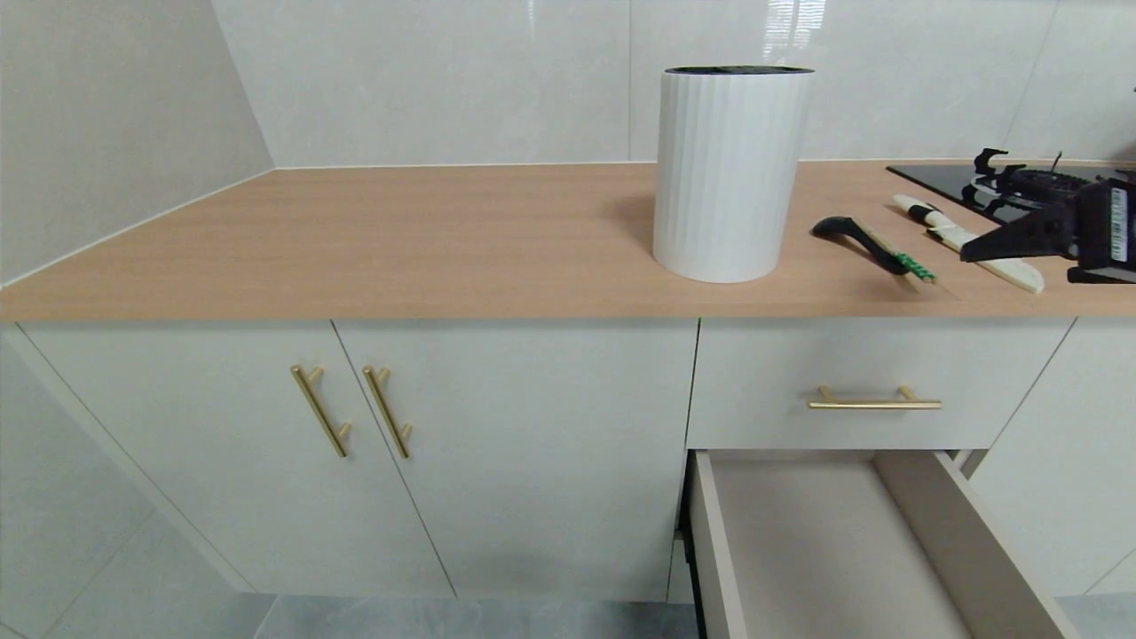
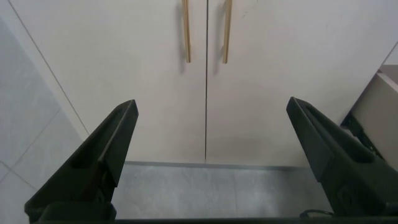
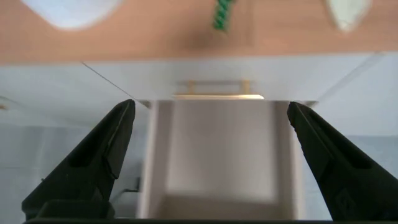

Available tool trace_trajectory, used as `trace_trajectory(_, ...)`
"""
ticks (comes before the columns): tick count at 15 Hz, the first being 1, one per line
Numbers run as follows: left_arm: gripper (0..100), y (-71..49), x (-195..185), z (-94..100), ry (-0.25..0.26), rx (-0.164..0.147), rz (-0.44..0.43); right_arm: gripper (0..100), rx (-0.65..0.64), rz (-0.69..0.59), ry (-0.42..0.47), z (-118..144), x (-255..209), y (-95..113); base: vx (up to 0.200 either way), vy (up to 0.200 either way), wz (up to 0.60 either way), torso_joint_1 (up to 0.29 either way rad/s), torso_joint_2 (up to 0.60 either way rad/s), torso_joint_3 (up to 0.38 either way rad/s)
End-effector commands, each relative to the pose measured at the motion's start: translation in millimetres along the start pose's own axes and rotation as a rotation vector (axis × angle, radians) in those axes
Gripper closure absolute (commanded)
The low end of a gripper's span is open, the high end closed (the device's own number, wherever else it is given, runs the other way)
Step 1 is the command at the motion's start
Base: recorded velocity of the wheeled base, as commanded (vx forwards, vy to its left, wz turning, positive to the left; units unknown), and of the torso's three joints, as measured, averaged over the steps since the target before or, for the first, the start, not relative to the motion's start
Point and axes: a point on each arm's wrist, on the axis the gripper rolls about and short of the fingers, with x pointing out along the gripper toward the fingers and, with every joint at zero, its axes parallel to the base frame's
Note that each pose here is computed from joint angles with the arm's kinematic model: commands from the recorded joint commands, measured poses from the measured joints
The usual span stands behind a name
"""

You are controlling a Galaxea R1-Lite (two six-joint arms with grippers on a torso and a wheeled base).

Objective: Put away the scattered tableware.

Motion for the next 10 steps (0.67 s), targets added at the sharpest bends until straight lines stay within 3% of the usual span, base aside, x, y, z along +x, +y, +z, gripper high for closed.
trace_trajectory(1, 0, 0.0, 0.1, 0.0, 0.001, 0.000, 0.001, 0, 0.013, -0.032, 0.068, 13.4, 49.9, 13.8, 0.000, 0.000, 0.00, 0.000, 0.00, 0.000)
trace_trajectory(2, 0, 0.0, 0.1, 0.0, 0.001, 0.000, 0.001, 0, 0.007, -0.054, 0.102, 10.9, 62.1, 18.2, 0.000, 0.000, 0.00, 0.000, 0.00, 0.000)
trace_trajectory(6, 0, 0.0, 0.1, 0.0, 0.001, 0.000, 0.001, 0, 0.005, -0.169, 0.056, 12.9, 90.7, 20.5, 0.000, 0.000, 0.00, 0.000, 0.00, 0.000)
trace_trajectory(10, 0, 0.0, 0.1, 0.0, 0.001, 0.000, -0.001, 0, 0.000, -0.176, 0.071, 10.8, 100.7, 21.0, 0.000, 0.000, 0.00, 0.000, 0.00, 0.000)
